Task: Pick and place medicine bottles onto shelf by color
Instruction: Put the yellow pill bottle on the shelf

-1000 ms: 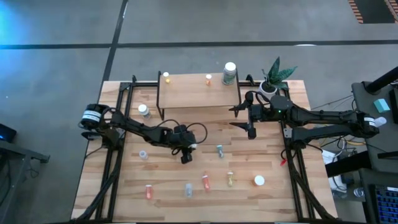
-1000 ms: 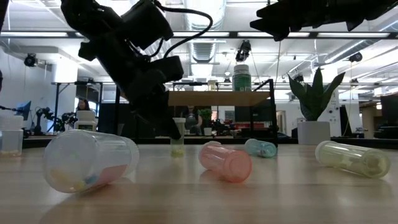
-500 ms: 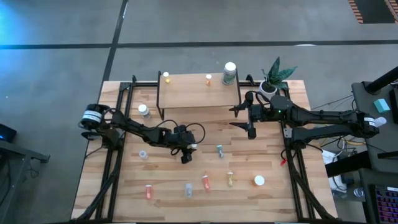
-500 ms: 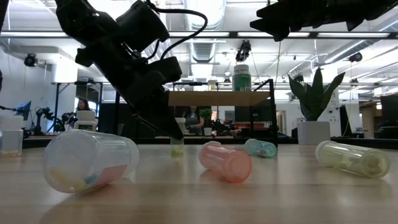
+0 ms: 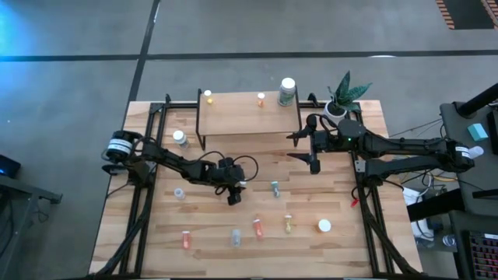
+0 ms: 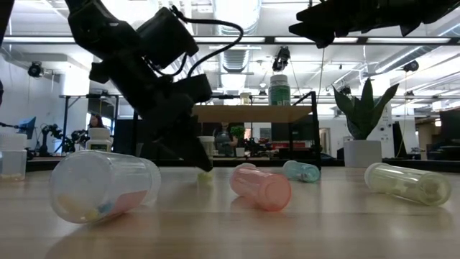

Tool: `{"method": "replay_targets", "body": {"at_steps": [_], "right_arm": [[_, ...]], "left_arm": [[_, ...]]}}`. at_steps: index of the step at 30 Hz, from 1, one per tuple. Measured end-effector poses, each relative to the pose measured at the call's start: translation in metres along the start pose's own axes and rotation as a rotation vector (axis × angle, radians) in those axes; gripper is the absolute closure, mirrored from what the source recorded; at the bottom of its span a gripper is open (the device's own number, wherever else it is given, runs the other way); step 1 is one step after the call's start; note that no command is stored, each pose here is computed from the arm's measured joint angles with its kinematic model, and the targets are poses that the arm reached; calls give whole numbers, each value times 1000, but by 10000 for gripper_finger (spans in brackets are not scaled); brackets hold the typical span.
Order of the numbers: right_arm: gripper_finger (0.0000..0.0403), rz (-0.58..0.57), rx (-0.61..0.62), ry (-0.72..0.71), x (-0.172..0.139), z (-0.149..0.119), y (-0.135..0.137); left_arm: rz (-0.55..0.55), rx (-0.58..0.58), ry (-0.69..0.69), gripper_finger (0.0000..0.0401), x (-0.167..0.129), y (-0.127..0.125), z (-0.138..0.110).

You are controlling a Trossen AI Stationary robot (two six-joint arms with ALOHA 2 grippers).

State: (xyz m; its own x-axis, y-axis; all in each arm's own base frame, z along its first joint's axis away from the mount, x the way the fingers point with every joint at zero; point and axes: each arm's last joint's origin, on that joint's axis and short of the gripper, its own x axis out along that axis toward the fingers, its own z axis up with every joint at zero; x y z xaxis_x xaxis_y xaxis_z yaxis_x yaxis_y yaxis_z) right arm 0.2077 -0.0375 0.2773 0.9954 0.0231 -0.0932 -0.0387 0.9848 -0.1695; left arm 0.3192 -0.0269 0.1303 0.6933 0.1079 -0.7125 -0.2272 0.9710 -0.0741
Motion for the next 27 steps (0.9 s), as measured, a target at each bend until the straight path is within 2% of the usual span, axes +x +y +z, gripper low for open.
{"method": "replay_targets", "body": {"at_steps": [5,13,21,27], "right_arm": [[140,0,0,1,0,0,0],[140,0,3,1,0,0,0],[140,1,13,1,0,0,0],[140,1,11,1,0,0,0]], "left_arm": [[0,4,-3,219,0,0,0],[-1,3,-11,289,0,0,1],[0,3,-13,295,-2,0,3],[-3,-2,-24,295,-15,1,9]]}}
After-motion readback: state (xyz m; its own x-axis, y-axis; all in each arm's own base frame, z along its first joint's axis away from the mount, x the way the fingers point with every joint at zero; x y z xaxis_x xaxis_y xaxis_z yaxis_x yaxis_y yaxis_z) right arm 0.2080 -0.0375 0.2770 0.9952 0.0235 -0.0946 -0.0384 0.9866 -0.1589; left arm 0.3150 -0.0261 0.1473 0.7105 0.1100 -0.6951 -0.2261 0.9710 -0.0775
